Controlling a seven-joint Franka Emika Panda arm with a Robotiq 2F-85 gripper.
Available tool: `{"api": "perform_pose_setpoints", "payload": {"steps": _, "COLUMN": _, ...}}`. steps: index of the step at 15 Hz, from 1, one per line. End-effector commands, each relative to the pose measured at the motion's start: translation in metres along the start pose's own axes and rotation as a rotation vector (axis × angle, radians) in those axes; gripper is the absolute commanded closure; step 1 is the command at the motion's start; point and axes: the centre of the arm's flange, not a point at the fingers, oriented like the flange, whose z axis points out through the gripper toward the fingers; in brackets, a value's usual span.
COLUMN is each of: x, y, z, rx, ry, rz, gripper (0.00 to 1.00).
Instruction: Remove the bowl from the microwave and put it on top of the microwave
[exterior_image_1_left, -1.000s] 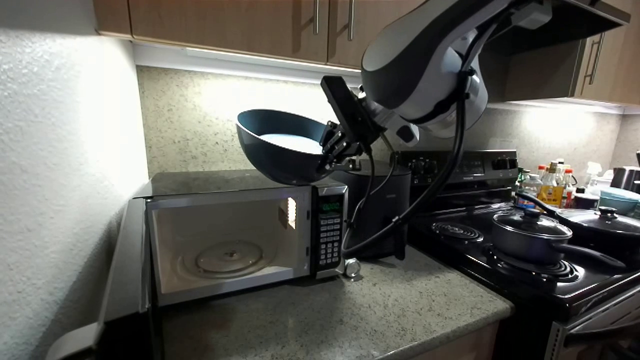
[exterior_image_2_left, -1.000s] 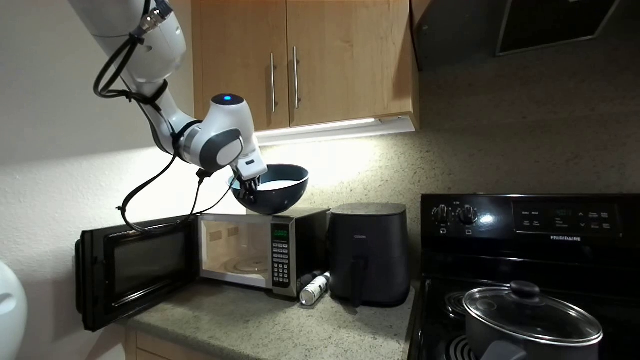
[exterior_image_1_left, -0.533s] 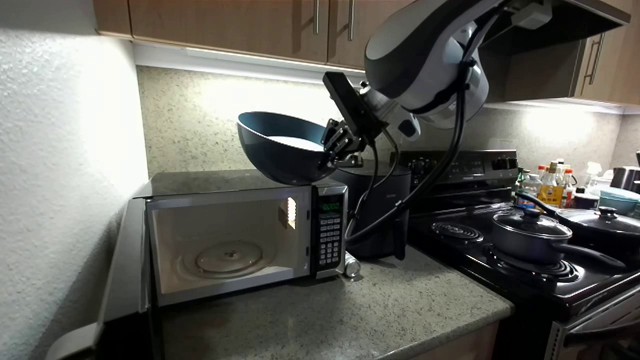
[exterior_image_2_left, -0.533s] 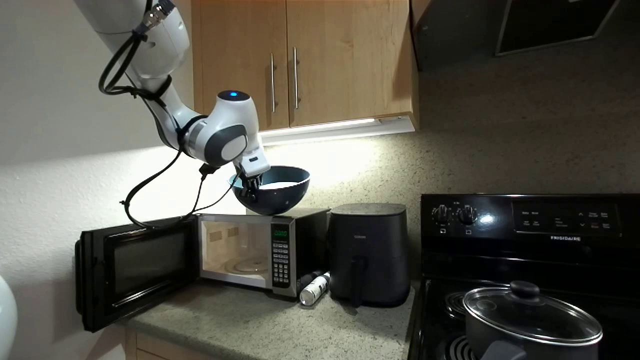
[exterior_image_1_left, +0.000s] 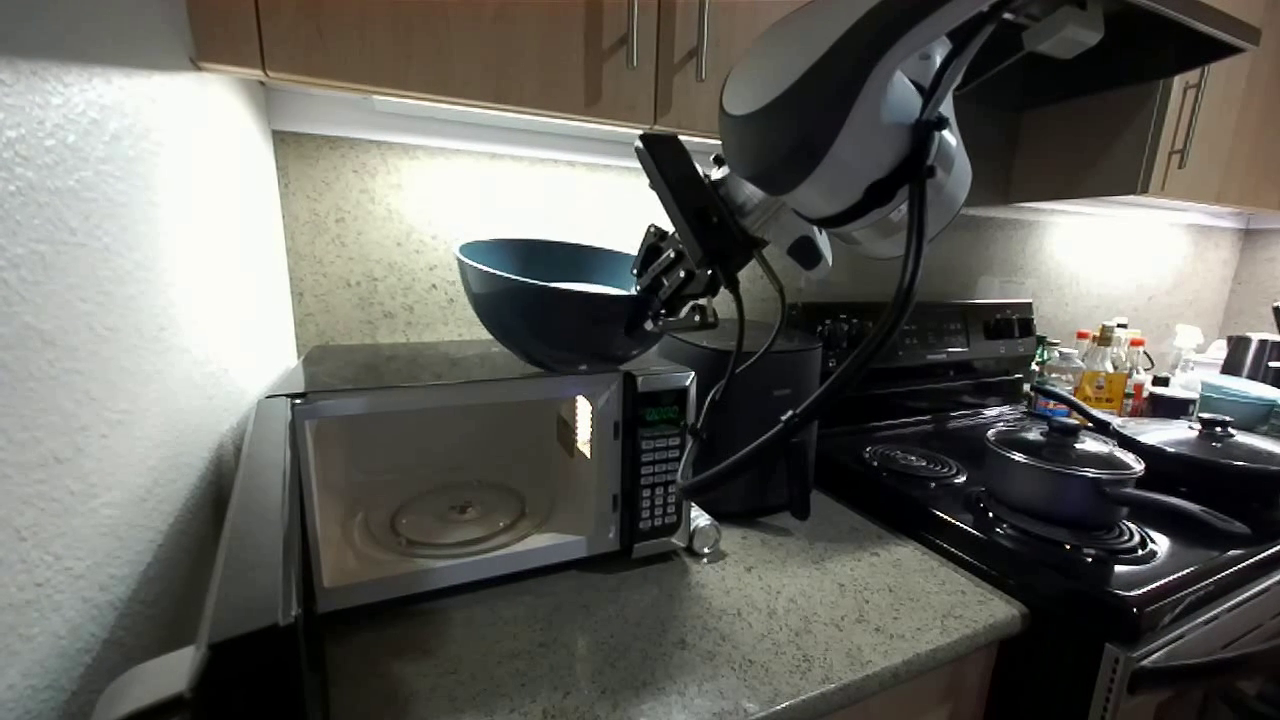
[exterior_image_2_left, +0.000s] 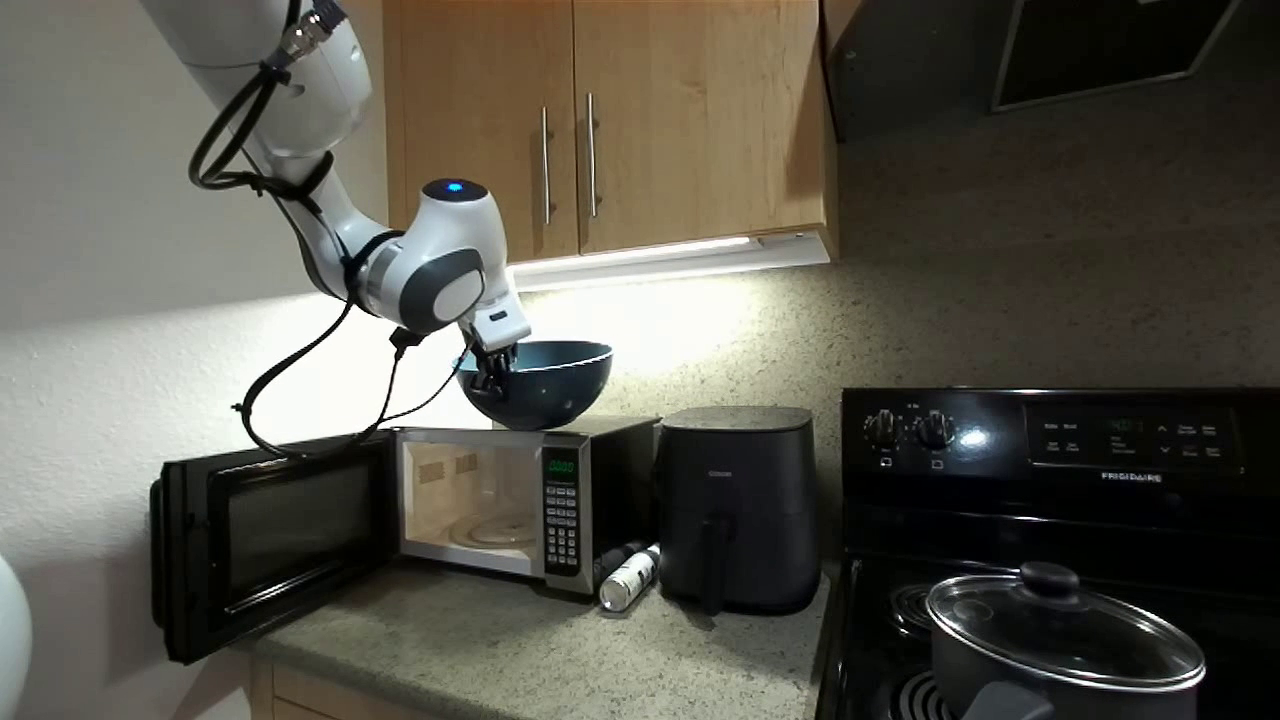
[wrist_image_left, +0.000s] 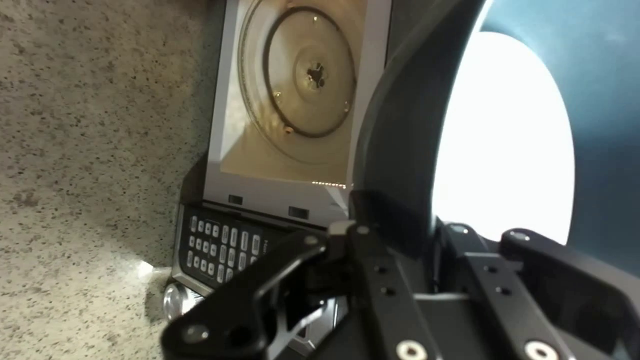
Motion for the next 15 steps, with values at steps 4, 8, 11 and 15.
{"api": "perform_pose_setpoints", "payload": {"steps": 4, "x": 0.001, "y": -0.004, "z": -0.005, "rx": 0.091, "ry": 0.029, "rz": -0.013, "gripper": 0.28}}
{"api": "perform_pose_setpoints", "payload": {"steps": 8, "x": 0.012, "y": -0.012, "z": -0.001, "rx": 0.149, "ry": 0.04, "rz": 0.003, "gripper": 0.03}}
{"api": "perform_pose_setpoints", "payload": {"steps": 11, "x": 0.014, "y": -0.016, "z": -0.004, "rx": 0.263, "ry": 0.044, "rz": -0.007, "gripper": 0.0}}
{"api": "perform_pose_setpoints", "payload": {"steps": 15, "x": -0.019, "y": -0.001, "z": -0.022, "rx": 0.321, "ry": -0.015, "rz": -0.118, "gripper": 0.0}}
